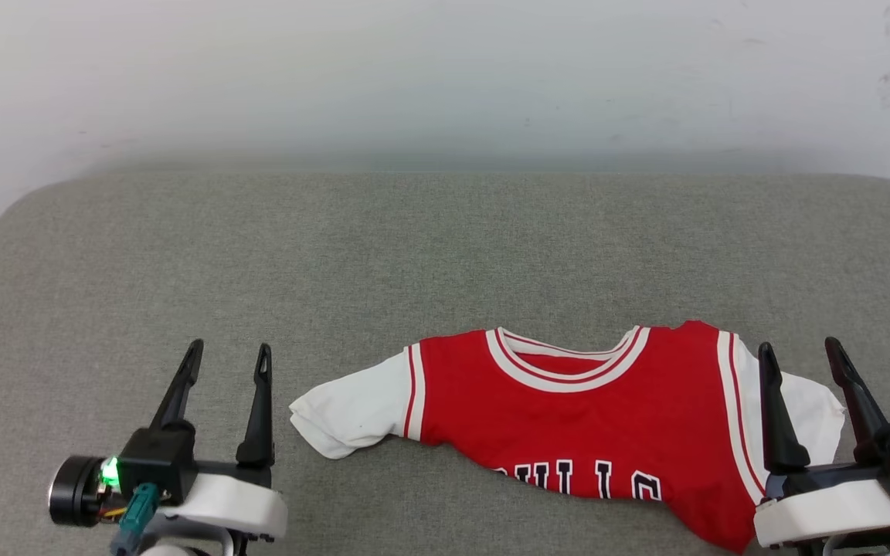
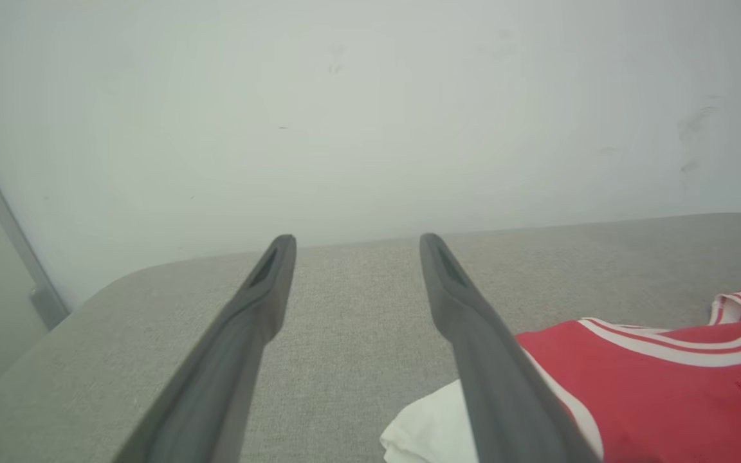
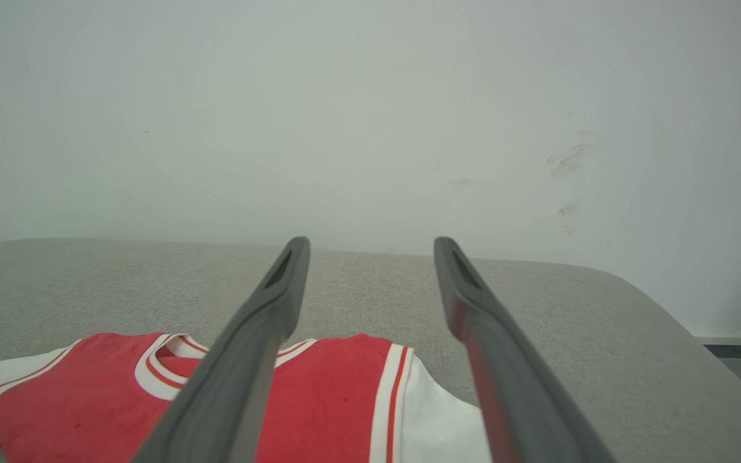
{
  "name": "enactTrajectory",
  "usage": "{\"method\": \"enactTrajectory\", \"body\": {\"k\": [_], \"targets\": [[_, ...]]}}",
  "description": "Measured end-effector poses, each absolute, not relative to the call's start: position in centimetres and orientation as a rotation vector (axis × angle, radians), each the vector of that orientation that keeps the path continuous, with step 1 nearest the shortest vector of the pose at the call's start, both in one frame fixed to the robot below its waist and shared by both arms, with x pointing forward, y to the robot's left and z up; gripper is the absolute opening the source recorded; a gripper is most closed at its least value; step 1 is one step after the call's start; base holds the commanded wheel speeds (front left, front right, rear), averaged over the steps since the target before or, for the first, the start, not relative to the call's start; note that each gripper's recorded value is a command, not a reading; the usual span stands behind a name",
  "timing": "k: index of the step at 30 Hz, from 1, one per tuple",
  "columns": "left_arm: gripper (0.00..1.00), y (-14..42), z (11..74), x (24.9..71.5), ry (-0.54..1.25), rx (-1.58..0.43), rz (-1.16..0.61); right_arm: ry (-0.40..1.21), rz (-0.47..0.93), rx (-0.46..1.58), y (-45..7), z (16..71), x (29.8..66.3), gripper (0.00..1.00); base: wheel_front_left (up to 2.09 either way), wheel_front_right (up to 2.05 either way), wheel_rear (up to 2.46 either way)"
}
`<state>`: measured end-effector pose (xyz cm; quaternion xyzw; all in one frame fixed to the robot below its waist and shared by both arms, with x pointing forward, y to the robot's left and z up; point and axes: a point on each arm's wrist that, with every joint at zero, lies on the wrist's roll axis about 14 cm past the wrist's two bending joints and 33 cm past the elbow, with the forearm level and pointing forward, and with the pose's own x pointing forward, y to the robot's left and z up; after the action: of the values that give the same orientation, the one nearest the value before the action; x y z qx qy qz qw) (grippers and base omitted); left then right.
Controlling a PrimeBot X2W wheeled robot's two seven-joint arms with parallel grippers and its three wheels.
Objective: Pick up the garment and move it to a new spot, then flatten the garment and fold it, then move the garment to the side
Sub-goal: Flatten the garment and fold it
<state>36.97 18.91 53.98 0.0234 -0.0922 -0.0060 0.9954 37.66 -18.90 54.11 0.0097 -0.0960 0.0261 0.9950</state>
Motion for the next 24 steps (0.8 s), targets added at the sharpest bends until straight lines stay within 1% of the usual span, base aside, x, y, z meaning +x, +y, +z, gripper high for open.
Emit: {"method": "enactTrajectory", "body": {"k": [5,13,20,24], "targets": [[1.0,17.5,55.6,39.5,-0.223,0.078,-0.138,-0.175,0.046,0.011,-19.1,53.6,36.7,1.0,0.0,0.0,0.0],[1.0,13.9,58.3,44.8,-0.169,0.116,-0.337,-0.151,0.045,-0.008,-19.0,52.8,36.4,1.0,0.0,0.0,0.0],[1.0,11.0,57.8,47.7,0.051,0.146,-0.505,-0.139,0.024,-0.023,-19.7,52.5,36.8,1.0,0.0,0.0,0.0],[1.0,9.6,55.0,48.2,0.265,0.149,-0.576,-0.133,0.013,-0.028,-20.0,52.3,37.1,1.0,0.0,0.0,0.0]]}}
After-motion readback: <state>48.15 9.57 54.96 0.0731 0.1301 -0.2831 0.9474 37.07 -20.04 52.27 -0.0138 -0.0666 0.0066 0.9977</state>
